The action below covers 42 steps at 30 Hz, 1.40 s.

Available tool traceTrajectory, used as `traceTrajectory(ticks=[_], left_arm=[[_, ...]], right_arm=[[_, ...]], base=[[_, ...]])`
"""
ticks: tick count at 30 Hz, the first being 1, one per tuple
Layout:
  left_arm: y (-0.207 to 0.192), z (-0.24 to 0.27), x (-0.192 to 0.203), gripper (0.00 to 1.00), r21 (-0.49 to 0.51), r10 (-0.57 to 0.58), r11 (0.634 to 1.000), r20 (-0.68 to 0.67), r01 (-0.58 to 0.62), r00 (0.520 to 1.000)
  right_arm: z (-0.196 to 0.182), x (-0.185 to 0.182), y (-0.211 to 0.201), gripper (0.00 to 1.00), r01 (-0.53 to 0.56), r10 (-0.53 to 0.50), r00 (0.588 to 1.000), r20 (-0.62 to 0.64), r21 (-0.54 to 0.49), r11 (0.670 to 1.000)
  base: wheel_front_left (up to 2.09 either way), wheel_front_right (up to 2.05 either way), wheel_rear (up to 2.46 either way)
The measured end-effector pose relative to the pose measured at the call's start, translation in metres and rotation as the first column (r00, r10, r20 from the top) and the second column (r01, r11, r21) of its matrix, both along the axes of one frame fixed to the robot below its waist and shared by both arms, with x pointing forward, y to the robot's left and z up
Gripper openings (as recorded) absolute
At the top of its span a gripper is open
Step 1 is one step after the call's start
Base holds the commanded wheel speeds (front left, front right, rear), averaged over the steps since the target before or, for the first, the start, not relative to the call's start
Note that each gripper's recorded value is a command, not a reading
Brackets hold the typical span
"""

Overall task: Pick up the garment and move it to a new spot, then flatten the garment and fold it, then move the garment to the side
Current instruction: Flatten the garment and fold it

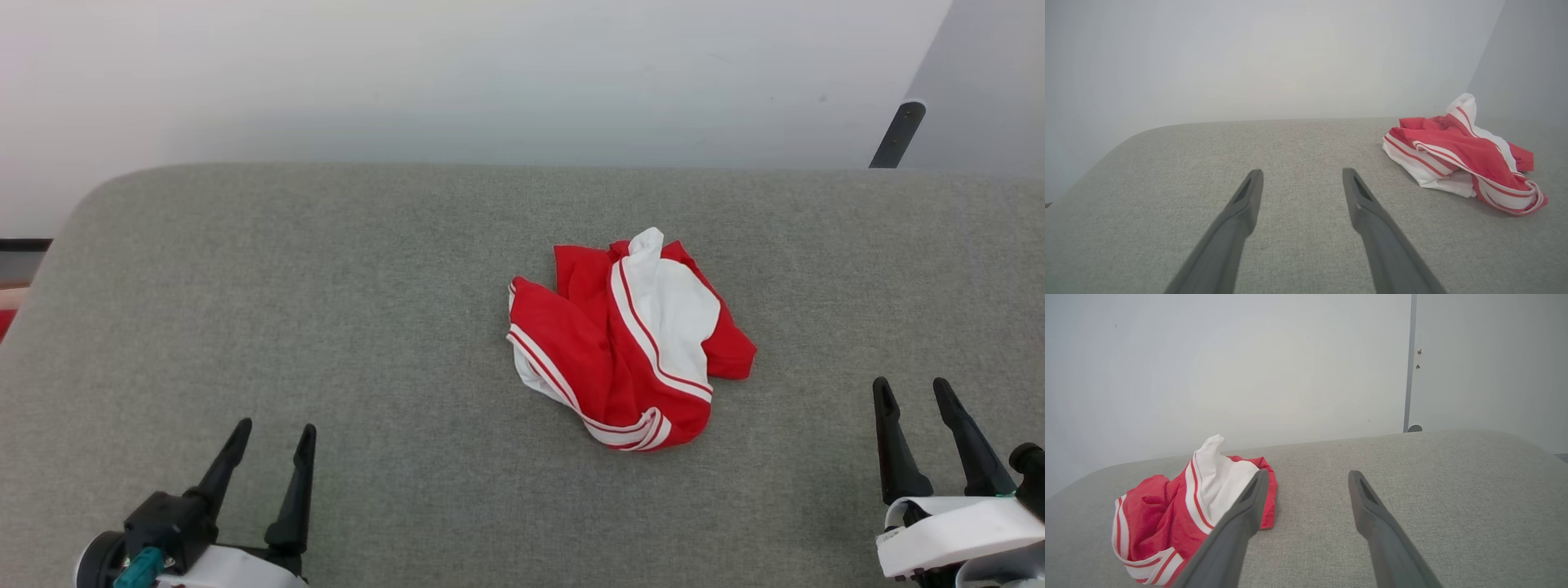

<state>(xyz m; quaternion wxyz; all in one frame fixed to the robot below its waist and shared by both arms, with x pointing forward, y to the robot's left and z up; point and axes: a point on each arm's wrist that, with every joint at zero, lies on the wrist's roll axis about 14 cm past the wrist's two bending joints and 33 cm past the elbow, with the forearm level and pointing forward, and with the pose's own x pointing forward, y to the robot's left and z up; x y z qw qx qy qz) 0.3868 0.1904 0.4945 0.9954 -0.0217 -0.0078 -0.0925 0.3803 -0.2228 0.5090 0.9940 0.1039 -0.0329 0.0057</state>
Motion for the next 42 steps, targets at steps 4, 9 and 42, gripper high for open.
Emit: traceTrajectory(ticks=[4,9,42], left_arm=[[0.001,0.001,0.000,1.00,0.006,0.004,1.000,0.005,-0.004,1.000],[0.001,0.002,-0.001,1.00,0.004,0.008,1.000,0.011,-0.008,1.000],[-0.014,-0.033,0.035,1.00,-0.083,0.039,0.996,-0.070,-0.045,0.997]], right_arm=[[0.000,0.000,0.001,1.00,-0.003,0.003,1.000,-0.001,-0.001,1.000],[0.000,0.000,0.002,1.00,-0.007,0.007,1.000,0.000,-0.002,1.000],[-0.056,0.145,0.085,1.00,-0.643,0.355,0.560,-0.749,-0.123,0.756]], base=[[0.00,0.00,0.00],[0.00,0.00,0.00],[0.00,0.00,0.00]])
